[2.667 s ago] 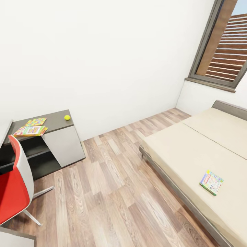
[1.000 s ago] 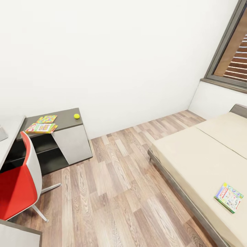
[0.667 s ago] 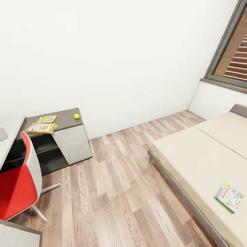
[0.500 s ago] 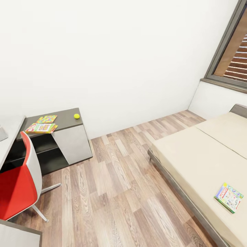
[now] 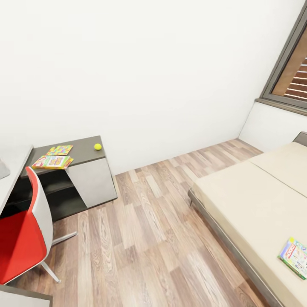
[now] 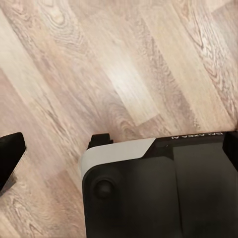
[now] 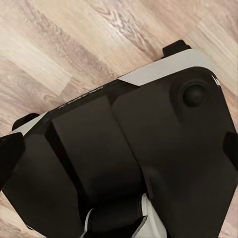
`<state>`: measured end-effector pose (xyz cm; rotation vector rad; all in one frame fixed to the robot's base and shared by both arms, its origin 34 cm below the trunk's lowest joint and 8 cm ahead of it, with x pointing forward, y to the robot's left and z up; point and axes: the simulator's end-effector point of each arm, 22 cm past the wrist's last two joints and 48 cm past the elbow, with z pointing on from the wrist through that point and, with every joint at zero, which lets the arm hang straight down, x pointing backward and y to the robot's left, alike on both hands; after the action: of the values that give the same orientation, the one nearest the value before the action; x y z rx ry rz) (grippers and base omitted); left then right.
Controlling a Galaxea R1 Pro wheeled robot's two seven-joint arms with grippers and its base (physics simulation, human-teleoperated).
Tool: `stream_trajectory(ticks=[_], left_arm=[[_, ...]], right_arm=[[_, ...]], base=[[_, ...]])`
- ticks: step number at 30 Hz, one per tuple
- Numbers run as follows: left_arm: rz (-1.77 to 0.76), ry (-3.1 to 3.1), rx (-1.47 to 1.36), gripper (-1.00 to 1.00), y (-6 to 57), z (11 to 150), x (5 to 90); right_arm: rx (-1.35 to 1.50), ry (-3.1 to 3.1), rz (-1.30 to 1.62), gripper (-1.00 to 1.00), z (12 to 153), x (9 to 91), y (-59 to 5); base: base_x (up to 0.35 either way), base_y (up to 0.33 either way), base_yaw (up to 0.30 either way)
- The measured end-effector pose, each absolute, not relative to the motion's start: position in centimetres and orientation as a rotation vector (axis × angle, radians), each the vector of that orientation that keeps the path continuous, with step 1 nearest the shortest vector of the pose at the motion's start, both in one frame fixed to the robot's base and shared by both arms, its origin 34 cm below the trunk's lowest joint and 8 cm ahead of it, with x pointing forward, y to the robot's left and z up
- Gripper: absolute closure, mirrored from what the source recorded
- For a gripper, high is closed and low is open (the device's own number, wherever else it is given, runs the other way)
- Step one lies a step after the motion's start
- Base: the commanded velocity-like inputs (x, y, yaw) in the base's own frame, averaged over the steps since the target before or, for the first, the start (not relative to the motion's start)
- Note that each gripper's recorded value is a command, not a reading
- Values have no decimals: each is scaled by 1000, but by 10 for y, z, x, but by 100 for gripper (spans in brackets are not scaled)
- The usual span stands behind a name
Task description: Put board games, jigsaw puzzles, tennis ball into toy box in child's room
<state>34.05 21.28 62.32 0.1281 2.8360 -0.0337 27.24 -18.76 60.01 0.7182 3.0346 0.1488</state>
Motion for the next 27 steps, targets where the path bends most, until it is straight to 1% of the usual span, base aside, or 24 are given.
stream_trajectory(ticks=[16,27], left_arm=[[-35,2850,128,-100,212,620,335],[-34,2852,127,-100,212,619,334]], right_arm=[[723,3051,141,-100,597,265,-187],[724,3053,140,-100,597,264,-188]], base=[[324,15,191],[330,0,29]])
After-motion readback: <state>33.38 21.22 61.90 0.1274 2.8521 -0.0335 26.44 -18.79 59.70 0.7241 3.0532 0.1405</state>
